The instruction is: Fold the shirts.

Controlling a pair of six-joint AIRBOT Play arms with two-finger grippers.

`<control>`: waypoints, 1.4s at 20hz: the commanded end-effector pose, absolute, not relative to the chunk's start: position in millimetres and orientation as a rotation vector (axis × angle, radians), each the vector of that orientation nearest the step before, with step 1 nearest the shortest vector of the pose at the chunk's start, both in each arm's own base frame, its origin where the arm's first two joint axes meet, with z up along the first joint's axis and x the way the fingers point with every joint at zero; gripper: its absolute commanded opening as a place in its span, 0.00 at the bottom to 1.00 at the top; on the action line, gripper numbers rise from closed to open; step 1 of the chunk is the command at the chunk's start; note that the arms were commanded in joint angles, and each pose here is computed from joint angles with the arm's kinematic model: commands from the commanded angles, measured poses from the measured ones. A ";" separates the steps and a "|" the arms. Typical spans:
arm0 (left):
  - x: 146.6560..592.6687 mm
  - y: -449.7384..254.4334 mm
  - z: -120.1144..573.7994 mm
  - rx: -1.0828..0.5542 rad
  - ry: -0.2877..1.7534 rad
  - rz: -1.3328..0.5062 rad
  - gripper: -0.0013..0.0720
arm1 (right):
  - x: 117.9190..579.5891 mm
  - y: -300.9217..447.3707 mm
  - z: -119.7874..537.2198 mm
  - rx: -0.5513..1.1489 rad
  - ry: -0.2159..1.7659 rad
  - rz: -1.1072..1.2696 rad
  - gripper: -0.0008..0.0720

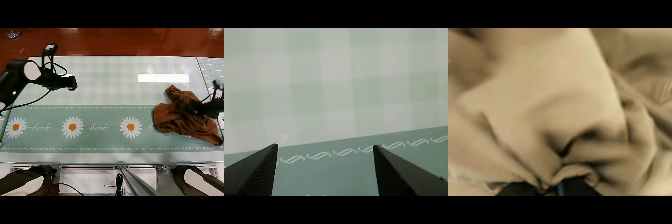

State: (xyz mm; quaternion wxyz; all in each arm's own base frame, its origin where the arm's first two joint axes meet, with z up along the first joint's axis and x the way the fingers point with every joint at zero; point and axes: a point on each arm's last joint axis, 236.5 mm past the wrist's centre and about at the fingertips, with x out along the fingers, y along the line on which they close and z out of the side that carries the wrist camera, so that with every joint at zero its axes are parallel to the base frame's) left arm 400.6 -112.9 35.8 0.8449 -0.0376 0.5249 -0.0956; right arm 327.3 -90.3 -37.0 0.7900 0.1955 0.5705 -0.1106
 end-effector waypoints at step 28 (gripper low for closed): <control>318.9 -86.0 72.3 -0.208 0.816 -0.153 0.98 | 334.1 405.3 38.1 0.212 1.146 0.903 0.64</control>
